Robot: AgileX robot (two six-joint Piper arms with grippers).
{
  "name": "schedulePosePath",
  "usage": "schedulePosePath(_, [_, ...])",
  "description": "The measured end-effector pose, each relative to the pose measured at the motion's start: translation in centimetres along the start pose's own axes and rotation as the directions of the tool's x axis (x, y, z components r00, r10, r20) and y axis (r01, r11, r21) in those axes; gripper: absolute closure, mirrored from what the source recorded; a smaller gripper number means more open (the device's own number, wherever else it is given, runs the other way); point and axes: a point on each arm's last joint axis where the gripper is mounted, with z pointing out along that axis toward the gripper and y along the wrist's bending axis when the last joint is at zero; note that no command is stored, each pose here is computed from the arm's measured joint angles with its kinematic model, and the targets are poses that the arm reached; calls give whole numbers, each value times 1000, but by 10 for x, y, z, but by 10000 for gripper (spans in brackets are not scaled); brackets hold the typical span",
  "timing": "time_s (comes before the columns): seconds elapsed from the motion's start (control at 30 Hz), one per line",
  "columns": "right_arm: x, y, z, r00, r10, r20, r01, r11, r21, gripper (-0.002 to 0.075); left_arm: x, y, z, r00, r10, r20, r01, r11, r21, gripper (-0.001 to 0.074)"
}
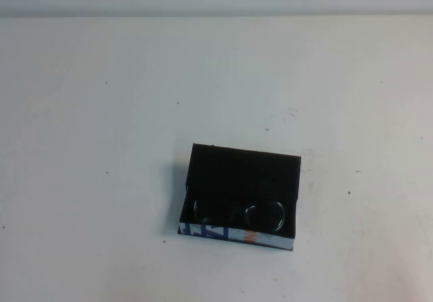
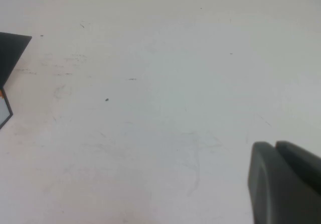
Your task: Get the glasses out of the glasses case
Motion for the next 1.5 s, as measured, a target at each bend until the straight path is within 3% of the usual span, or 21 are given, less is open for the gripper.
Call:
schedulePosePath(1.2, [-1, 0, 0, 1000, 2, 12, -2, 1000, 0, 743, 0, 0, 0, 1000, 0, 0, 0, 1000, 0, 740])
schedulePosePath(1.33, [-8, 0, 0, 996, 3, 93, -3, 1000, 2, 743, 0, 0, 0, 1000, 0, 0, 0, 1000, 0, 740])
schedulePosePath(1.5, [-28, -1, -4, 952, 3, 307, -6, 1000, 9, 743, 0, 0, 0, 1000, 0, 0, 0, 1000, 0, 740])
